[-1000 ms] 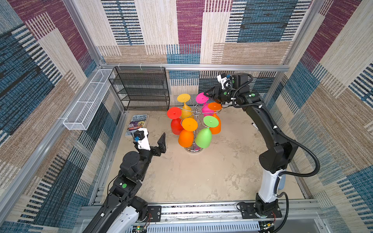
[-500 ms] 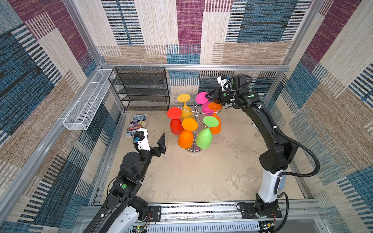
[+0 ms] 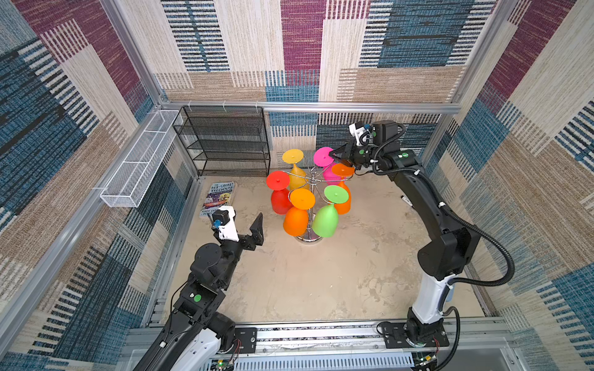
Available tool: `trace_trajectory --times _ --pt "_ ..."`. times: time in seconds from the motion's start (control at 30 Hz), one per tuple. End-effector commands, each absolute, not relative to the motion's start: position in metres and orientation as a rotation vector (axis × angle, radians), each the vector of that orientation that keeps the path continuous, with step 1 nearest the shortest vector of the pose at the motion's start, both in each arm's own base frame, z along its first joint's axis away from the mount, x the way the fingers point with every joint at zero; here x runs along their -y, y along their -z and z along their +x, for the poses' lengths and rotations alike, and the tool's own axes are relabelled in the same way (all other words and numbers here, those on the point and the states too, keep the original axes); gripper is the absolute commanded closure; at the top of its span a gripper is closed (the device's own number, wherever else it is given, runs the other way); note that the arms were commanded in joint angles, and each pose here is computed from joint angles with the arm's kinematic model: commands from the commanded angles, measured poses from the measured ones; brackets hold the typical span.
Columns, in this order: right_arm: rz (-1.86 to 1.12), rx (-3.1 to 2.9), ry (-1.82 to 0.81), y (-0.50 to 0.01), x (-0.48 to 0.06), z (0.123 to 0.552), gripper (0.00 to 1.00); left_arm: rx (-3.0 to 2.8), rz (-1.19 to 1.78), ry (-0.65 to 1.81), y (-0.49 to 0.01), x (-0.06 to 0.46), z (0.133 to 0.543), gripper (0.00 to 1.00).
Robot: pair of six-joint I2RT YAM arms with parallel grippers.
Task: Take the wine glass off the wine glass rack
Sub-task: Pick up the wine glass from the wine glass rack.
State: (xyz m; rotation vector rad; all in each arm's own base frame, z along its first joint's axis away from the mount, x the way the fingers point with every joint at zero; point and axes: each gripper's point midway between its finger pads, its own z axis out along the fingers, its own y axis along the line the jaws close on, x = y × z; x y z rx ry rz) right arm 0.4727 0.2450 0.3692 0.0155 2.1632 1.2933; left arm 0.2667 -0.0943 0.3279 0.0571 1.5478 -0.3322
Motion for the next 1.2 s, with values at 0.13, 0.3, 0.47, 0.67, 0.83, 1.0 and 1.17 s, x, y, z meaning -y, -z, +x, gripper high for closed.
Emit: trace_trajectory --times 0.13,0.3,0.47,0.67,0.83,1.0,1.17 --pt "-0.006 -2.054 -1.437 -0.398 -0.237 0.462 1.00 -1.539 0.065 0.314 -0.330 0.094 0.268 0.10" --pt "-0.017 -2.029 -1.470 -0.407 -0.232 0.459 1.00 -1.542 0.067 0.312 -0.329 0.094 0.269 0.09" --pt "-0.019 -2.024 -1.490 -0.410 -0.231 0.457 1.00 -1.541 0.067 0.313 -0.330 0.094 0.268 0.09" --pt "0.008 -2.009 -1.478 -0.414 -0.218 0.455 1.00 -1.542 0.069 0.312 -0.330 0.094 0.268 0.09" --pt "0.016 -2.007 -1.471 -0.413 -0.212 0.452 1.00 -1.541 0.070 0.313 -0.331 0.095 0.268 0.09" --pt "0.024 -2.010 -1.466 -0.410 -0.208 0.454 1.00 -1.543 0.071 0.314 -0.330 0.095 0.268 0.10" --pt "0.029 -2.007 -1.457 -0.412 -0.207 0.459 1.00 -1.542 0.074 0.314 -0.331 0.096 0.268 0.10"
